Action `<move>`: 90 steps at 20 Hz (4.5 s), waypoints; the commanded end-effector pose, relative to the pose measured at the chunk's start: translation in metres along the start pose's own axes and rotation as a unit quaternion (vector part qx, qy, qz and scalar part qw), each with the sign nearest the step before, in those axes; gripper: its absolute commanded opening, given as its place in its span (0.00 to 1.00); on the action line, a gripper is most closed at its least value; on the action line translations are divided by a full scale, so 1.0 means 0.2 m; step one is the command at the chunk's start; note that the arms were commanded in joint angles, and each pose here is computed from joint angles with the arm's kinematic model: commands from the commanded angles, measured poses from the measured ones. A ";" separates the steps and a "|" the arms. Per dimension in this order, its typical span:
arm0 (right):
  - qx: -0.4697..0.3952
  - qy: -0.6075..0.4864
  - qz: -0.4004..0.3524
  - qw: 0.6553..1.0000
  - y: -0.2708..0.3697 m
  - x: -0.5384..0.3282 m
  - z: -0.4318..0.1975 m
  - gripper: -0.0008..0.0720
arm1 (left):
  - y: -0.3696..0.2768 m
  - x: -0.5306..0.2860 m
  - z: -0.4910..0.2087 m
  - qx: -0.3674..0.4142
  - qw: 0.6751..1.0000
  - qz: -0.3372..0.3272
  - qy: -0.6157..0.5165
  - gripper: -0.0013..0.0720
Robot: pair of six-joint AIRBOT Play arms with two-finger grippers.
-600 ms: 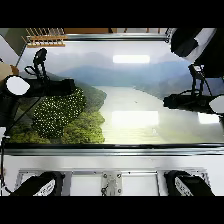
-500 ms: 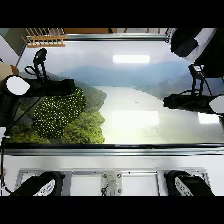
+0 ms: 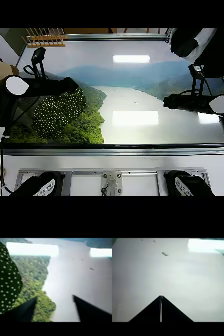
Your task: Fold the clothes and pants, and hang the long-sleeved shirts on hangers.
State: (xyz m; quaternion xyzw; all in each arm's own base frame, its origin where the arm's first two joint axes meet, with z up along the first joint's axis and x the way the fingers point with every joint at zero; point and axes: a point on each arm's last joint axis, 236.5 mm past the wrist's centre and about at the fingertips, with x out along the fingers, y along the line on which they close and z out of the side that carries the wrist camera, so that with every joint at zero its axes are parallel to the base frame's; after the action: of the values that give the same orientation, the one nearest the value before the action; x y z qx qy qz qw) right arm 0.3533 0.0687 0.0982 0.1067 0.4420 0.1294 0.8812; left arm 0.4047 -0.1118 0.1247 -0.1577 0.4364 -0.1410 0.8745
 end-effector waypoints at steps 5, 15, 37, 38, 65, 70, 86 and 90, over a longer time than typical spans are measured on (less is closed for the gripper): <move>0.000 0.001 0.000 1.000 0.00 0.00 0.00 0.03 | 1.03 -0.09 -0.32 -0.093 0.963 0.224 0.119 0.96; 0.000 0.001 0.000 1.000 0.00 0.00 0.00 0.03 | 1.26 0.23 -0.96 -0.203 0.926 0.212 0.237 0.87; 0.014 -0.207 -0.080 0.975 -0.25 -0.60 0.47 0.03 | -1.45 -0.53 0.20 0.260 0.936 -0.216 -0.102 0.02; 0.017 -0.213 -0.087 0.973 -0.27 -0.64 0.47 0.03 | -1.35 -0.43 0.17 0.249 0.946 -0.195 -0.072 0.02; 0.197 0.218 0.067 0.954 0.45 0.48 -0.98 0.80 | 0.30 0.71 -0.91 -0.183 0.947 0.022 0.263 0.91; 0.236 0.188 0.077 0.950 0.54 0.67 -0.96 0.80 | 0.26 0.73 -0.94 -0.165 0.948 0.019 0.270 0.91; 0.165 0.118 0.096 0.975 0.53 0.60 -0.66 0.02 | 0.14 0.71 -0.97 -0.122 0.953 0.005 0.279 0.02; 0.061 0.073 0.088 0.992 0.47 0.21 -0.22 0.02 | -0.03 0.37 -0.38 -0.066 0.987 -0.046 0.142 0.02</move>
State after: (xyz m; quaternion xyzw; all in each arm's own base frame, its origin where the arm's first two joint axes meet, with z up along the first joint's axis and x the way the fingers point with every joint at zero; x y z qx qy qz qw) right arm 0.3251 0.2044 0.0085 0.2611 0.5173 0.1647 0.7982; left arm 0.3633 -0.1651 -0.0469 -0.2200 0.6233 -0.1393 0.7373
